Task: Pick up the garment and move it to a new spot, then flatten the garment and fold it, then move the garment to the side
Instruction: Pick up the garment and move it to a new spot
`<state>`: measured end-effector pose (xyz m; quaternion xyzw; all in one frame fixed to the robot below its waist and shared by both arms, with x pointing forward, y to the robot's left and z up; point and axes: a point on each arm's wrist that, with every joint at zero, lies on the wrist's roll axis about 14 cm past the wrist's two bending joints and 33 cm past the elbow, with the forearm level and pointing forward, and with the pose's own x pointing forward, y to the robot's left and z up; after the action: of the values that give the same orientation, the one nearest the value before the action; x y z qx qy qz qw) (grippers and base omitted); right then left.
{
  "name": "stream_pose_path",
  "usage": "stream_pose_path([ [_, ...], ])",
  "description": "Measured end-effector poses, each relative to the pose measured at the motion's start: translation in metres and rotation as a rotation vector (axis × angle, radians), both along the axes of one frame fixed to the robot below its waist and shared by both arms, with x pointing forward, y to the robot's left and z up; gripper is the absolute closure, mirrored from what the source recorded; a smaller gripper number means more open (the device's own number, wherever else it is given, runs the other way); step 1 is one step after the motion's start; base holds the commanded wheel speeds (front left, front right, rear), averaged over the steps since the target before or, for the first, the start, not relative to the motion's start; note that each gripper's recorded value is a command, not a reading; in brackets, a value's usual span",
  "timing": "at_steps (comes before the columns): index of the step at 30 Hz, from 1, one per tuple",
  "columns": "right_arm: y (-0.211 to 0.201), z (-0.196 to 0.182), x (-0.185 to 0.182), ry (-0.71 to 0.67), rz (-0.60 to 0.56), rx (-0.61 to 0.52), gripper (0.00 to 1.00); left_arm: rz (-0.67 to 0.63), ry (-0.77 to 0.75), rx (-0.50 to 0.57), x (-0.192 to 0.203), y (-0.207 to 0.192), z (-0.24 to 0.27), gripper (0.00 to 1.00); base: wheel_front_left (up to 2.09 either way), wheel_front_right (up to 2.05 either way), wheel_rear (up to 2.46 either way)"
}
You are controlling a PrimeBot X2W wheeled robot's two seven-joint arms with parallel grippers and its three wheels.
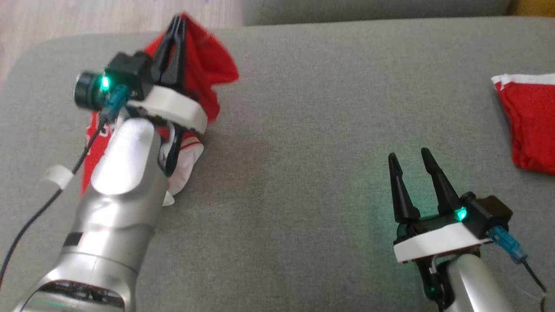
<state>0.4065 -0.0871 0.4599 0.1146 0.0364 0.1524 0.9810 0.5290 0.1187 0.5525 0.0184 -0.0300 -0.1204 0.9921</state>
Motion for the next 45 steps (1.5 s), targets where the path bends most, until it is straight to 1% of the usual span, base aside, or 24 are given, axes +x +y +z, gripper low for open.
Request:
stream_pose_path([
  [5, 0.002, 0.009, -0.006, -0.018, 0.005, 0.015, 0.0, -0.086, -0.215, -0.005, -0.01, -0.017, 0.076, 1.0, 0.0, 0.0, 0.0],
  [9, -0.001, 0.011, -0.01, -0.018, -0.008, 0.031, 0.0, -0.164, -0.311, 0.006, -0.017, -0.038, 0.115, 1.0, 0.0, 0.0, 0.0],
  [13, -0.01, 0.012, -0.014, -0.017, -0.035, 0.039, 0.0, -0.252, -0.373, 0.011, -0.027, -0.066, 0.139, 1.0, 0.0, 0.0, 0.0],
  [22, -0.047, 0.016, -0.025, -0.023, -0.146, 0.032, 0.0, -0.48, -0.469, -0.041, -0.058, -0.143, 0.164, 1.0, 0.0, 0.0, 0.0],
  [28, -0.068, 0.02, -0.033, -0.03, -0.209, 0.025, 0.0, -0.605, -0.446, -0.045, -0.06, -0.191, 0.157, 1.0, 0.0, 0.0, 0.0],
  [31, -0.079, 0.026, -0.035, -0.044, -0.242, 0.025, 0.0, -0.65, -0.418, -0.002, -0.049, -0.212, 0.142, 1.0, 0.0, 0.0, 0.0],
  [36, -0.088, 0.022, -0.038, -0.026, -0.276, 0.025, 0.0, -0.636, -0.296, 0.109, 0.0, -0.226, 0.09, 1.0, 0.0, 0.0, 0.0],
  [40, -0.091, 0.011, -0.039, 0.013, -0.288, 0.023, 0.0, -0.622, -0.217, 0.231, 0.04, -0.231, 0.043, 1.0, 0.0, 0.0, 0.0],
  [43, -0.093, 0.009, -0.037, 0.021, -0.295, 0.02, 0.0, -0.613, -0.177, 0.266, 0.057, -0.232, 0.022, 1.0, 0.0, 0.0, 0.0],
  [44, -0.095, 0.007, -0.037, 0.026, -0.299, 0.019, 0.0, -0.606, -0.15, 0.277, 0.065, -0.232, 0.011, 0.52, 0.0, 0.0, 0.0],
  [45, -0.096, 0.005, -0.037, 0.033, -0.303, 0.016, 0.0, -0.6, -0.124, 0.281, 0.071, -0.232, 0.0, 0.0, 0.0, 0.0, 0.0],
])
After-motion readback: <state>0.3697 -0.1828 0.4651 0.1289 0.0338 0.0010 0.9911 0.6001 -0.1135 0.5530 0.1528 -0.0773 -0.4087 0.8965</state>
